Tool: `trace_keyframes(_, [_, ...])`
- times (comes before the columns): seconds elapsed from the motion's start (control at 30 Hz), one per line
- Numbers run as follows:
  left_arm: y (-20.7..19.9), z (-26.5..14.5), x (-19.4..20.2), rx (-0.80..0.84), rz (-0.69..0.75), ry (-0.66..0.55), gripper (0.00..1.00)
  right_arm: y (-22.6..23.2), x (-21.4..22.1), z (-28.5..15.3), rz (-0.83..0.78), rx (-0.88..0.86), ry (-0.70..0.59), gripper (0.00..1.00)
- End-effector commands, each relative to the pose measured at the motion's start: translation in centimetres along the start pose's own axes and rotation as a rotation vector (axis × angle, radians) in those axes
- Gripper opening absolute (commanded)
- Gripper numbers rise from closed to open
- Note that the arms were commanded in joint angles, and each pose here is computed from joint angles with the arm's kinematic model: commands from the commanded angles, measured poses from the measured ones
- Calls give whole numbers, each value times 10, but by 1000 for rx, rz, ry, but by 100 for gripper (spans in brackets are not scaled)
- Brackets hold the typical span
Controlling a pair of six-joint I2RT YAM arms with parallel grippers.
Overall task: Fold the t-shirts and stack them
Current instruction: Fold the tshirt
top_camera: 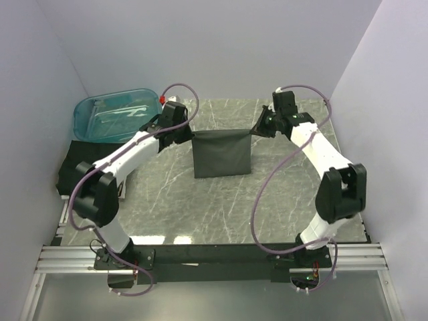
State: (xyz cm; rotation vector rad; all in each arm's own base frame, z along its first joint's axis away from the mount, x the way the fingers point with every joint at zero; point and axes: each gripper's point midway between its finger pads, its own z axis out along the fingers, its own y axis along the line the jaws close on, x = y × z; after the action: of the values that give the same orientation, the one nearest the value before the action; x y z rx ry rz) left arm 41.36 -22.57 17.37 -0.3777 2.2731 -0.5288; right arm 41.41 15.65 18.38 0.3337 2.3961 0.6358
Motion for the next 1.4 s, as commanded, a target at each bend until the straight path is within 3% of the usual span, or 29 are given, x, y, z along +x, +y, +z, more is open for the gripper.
trace_keyframes(0.0, [-5, 11, -26, 26, 23, -22, 1, 1, -27, 9, -24, 18, -50, 0])
trace_keyframes(0.33, [4, 81, -21, 31, 44, 77, 1, -25, -49, 67, -6, 117, -44, 0])
trace_keyframes(0.63, [17, 123, -18, 4, 12, 123, 1, -40, -56, 117, 26, 87, 7, 0])
trace_keyframes(0.67, [17, 124, -20, 11, 5, 123, 3, -40, -58, 121, 31, 74, 9, 4])
trace_keyframes(0.7, [17, 125, -21, 17, 4, 122, 7, -38, -59, 126, 33, 54, 17, 7])
trace_keyframes(0.8, [11, 122, -28, 36, 11, 106, 43, -33, -67, 130, 20, 22, 18, 24])
trace_keyframes(0.83, [9, 120, -30, 44, 17, 101, 73, -31, -69, 130, 8, 12, 17, 32])
trace_keyframes(0.87, [6, 116, -32, 56, 20, 101, 86, -31, -70, 128, 10, 7, 24, 51])
trace_keyframes(0.9, [0, 109, -39, 72, 22, 86, 97, -24, -75, 122, 3, -10, 17, 58])
trace_keyframes(0.97, [-4, 101, -40, 89, 27, 81, 99, -14, -76, 112, -13, -51, 13, 68])
trace_keyframes(1.07, [-18, 80, -36, 157, 17, 91, 99, 5, -71, 84, -23, -133, -13, 74])
trace_keyframes(1.13, [-32, 62, -38, 207, 16, 67, 99, 12, -48, 64, -6, -179, 10, 75])
trace_keyframes(1.37, [-41, 39, 29, 343, -68, 166, 99, 54, 43, 45, 77, -514, 177, 79])
